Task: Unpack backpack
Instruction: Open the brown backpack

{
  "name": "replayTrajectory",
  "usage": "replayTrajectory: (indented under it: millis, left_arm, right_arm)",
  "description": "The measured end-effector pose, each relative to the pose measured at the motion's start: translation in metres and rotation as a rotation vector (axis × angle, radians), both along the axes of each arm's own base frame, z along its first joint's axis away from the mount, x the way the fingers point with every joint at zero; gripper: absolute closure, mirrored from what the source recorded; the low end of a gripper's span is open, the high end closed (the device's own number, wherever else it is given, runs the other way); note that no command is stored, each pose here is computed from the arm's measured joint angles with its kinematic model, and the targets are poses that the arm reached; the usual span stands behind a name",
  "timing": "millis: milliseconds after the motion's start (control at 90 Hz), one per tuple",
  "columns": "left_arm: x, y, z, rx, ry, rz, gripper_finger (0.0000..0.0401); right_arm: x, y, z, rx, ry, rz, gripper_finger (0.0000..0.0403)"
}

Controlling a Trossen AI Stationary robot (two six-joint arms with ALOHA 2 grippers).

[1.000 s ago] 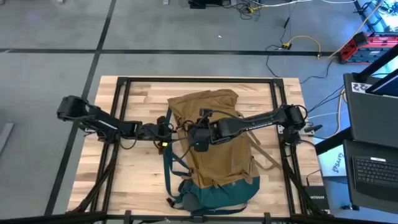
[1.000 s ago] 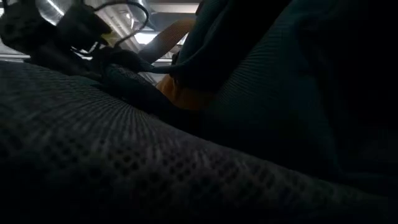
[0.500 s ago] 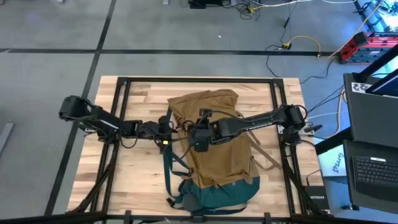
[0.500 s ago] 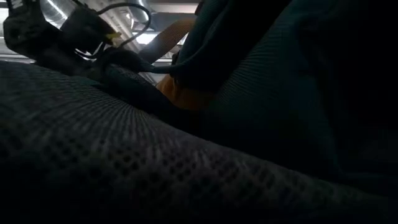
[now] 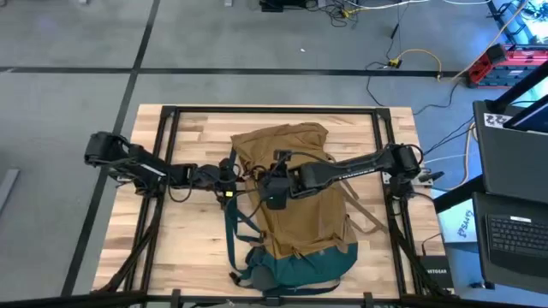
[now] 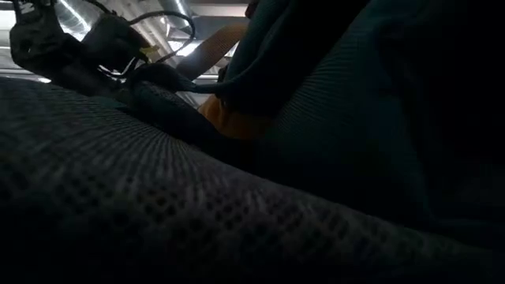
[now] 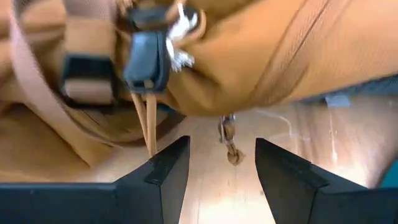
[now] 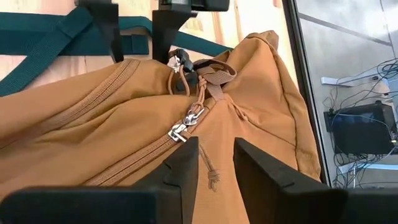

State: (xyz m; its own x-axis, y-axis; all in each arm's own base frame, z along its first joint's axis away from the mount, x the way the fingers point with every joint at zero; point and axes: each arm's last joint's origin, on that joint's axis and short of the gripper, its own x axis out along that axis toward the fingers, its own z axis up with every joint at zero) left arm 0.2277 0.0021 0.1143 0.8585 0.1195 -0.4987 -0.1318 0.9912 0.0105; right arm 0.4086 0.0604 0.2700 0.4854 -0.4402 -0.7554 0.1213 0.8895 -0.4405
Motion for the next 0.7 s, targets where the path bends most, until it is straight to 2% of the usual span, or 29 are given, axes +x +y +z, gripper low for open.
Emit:
replayTrajectory:
  millis: [300, 389, 567, 700]
  left_arm:
    - [0.022, 0.000, -0.007, 0.019, 0.004, -0.016, 0.0243]
    - [0.021, 0.000, -0.006, 0.028, 0.011, -0.021, 0.0275]
    - [0.018, 0.000, -0.003, 0.026, 0.043, -0.030, 0.0381]
    - [0.014, -0.001, -0.001, 0.021, 0.073, -0.032, 0.0395]
  right_arm:
    - [0.001, 0.000, 0.001, 0.003, -0.014, -0.001, 0.0315]
    - [0.001, 0.000, 0.001, 0.003, -0.014, -0.001, 0.0315]
    - [0.001, 0.000, 0.001, 0.003, -0.014, -0.001, 0.0315]
    - [0.001, 0.000, 0.001, 0.003, -0.014, -0.001, 0.0315]
